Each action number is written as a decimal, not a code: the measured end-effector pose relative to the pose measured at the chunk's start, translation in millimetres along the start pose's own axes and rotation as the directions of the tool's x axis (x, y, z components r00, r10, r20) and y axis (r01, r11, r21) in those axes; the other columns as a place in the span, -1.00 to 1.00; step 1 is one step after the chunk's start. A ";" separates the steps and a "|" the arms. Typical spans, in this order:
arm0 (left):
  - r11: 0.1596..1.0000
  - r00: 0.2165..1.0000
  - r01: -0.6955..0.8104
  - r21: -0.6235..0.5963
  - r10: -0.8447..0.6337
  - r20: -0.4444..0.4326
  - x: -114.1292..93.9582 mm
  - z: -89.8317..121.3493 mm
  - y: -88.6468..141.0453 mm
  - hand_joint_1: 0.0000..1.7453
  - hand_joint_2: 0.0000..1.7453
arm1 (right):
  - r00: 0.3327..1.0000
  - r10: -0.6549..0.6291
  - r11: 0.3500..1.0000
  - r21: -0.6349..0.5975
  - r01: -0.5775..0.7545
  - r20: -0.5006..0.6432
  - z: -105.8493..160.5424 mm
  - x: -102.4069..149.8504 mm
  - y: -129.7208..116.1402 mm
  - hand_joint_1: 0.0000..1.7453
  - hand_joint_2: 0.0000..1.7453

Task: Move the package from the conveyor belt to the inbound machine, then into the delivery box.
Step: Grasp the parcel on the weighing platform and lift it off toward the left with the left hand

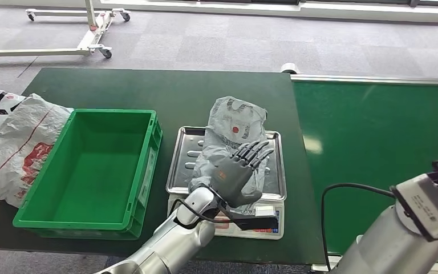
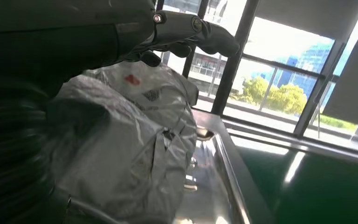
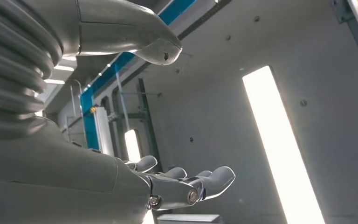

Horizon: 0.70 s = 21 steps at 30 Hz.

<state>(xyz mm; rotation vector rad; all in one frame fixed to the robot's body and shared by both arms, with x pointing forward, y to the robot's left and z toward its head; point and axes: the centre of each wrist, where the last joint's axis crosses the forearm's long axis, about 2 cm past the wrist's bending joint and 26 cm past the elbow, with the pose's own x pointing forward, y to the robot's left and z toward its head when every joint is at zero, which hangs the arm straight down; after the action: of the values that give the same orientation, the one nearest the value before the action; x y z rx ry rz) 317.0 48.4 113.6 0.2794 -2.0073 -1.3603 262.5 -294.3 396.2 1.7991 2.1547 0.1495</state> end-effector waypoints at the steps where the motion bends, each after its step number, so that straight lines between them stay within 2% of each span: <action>1: 0.998 1.000 0.007 -0.058 -0.007 0.005 1.5 0.9 -5.6 -0.92 1.00 | 1.000 -0.003 1.000 0.001 0.003 -0.005 0.2 1.1 0.7 -1.00 1.00; 2: 0.992 1.000 0.018 -0.122 -0.017 0.016 3.0 2.1 -11.3 -0.83 1.00 | 1.000 -0.006 1.000 0.001 0.006 -0.010 0.2 2.3 1.3 -1.00 1.00; 4: 0.968 0.999 0.043 -0.248 -0.033 0.041 4.8 4.8 -20.9 0.16 1.00 | 1.000 -0.015 1.000 -0.003 0.015 -0.018 -0.1 4.3 2.0 -1.00 1.00; 6: 0.935 0.997 0.066 -0.350 -0.046 0.066 5.2 6.6 -27.1 1.00 1.00 | 0.999 -0.022 1.000 -0.006 0.022 -0.023 -0.4 5.9 2.7 -1.00 1.00; 11: 0.880 0.991 0.118 -0.460 -0.078 0.106 -0.3 0.0 -22.0 1.00 1.00 | 0.999 -0.034 0.999 -0.010 0.033 -0.035 0.3 7.2 3.1 -1.00 1.00; 21: 0.890 0.985 0.159 -0.427 -0.113 0.131 -8.1 -14.0 -3.2 0.98 1.00 | 0.998 -0.041 0.999 0.001 0.041 -0.045 4.4 7.9 2.1 -1.00 1.00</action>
<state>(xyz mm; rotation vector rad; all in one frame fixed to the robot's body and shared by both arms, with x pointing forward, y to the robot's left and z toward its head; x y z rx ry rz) 331.4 40.9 110.4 0.1471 -1.7228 -1.9043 264.7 -286.7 391.2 1.7671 2.2219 0.1801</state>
